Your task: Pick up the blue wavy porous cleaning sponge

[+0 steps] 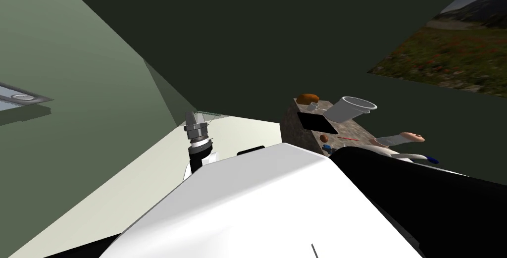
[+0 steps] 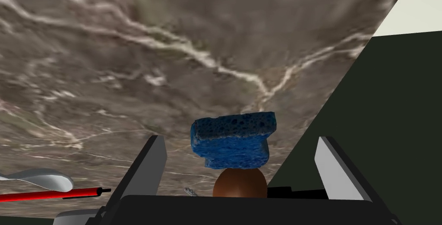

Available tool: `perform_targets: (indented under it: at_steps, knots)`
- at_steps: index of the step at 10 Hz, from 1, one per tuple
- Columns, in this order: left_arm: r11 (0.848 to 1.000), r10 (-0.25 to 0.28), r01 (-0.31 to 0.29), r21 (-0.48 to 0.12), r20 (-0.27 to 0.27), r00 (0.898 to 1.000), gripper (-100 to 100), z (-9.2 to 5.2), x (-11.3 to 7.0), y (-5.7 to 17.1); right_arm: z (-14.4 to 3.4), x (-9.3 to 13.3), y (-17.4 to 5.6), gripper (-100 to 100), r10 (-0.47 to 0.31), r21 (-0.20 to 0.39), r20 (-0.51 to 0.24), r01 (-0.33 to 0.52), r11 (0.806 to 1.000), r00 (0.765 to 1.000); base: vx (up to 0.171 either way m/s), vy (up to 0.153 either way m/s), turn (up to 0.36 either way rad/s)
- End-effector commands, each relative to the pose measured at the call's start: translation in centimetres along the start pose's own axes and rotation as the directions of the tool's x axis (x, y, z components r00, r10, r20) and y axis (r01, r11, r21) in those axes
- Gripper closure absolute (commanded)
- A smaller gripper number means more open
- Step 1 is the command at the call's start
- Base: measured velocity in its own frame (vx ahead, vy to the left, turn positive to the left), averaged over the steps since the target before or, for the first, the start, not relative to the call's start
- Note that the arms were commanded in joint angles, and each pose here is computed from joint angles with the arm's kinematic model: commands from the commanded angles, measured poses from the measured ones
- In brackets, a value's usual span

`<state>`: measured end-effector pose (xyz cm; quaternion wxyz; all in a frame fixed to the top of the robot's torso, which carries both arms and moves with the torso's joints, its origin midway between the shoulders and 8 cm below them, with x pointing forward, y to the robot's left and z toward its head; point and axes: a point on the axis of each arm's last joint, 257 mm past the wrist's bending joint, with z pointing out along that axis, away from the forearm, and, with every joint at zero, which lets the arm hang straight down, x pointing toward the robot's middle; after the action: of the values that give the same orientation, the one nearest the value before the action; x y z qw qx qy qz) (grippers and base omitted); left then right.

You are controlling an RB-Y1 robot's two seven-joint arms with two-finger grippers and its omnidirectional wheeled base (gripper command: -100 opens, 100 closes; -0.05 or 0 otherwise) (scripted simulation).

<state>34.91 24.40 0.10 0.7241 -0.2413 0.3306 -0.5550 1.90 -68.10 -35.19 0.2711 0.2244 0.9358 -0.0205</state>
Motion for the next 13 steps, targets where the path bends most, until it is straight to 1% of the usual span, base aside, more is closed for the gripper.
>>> perform_targets:
  at_steps: [1,5,6,7,9,10,12,13]
  knots:
    - [1.000,0.000,0.000,0.000,0.000,1.000,0,0.0,0.0,0.0,0.0,0.0,0.0,100,0.000,0.000,0.000,0.000,1.000,1.000,0.008,0.001,0.001]
    - [1.000,0.000,0.000,0.000,0.000,1.000,0,0.0,0.0,0.0,0.0,0.0,0.0,100,-0.001,-0.001,0.000,0.001,1.000,1.000,0.000,0.000,0.000]
    - [1.000,0.000,0.000,0.000,0.000,1.000,0,0.0,0.0,0.0,0.0,0.0,0.0,0,0.000,0.000,0.000,0.000,1.000,1.000,0.000,0.000,0.000]
    - [1.000,0.000,0.000,0.000,0.000,1.000,0,0.0,0.0,0.0,0.3,-0.8,0.4,100,0.004,0.002,-0.003,-0.004,1.000,1.000,-0.083,-0.008,0.070]
    - [1.000,0.000,0.000,0.000,0.000,1.000,0,0.0,0.0,0.0,1.1,-2.6,1.2,100,0.001,0.008,-0.008,-0.001,1.000,1.000,-0.172,-0.025,0.081]
    - [1.000,0.000,0.000,0.000,0.000,1.000,0,0.0,0.0,0.0,1.1,-2.6,1.2,100,0.018,0.008,-0.008,-0.018,1.000,1.000,-0.117,-0.011,0.026]
    - [1.000,0.000,0.000,0.000,0.000,1.000,0,0.0,0.0,0.0,1.9,-4.4,2.1,100,0.015,0.016,-0.009,-0.015,1.000,1.000,-0.114,0.006,0.055]
    - [1.000,0.000,0.000,0.000,0.000,1.000,0,0.0,0.0,0.0,1.9,-4.4,2.1,100,0.032,0.016,-0.009,-0.032,0.999,0.999,-0.113,0.016,0.039]
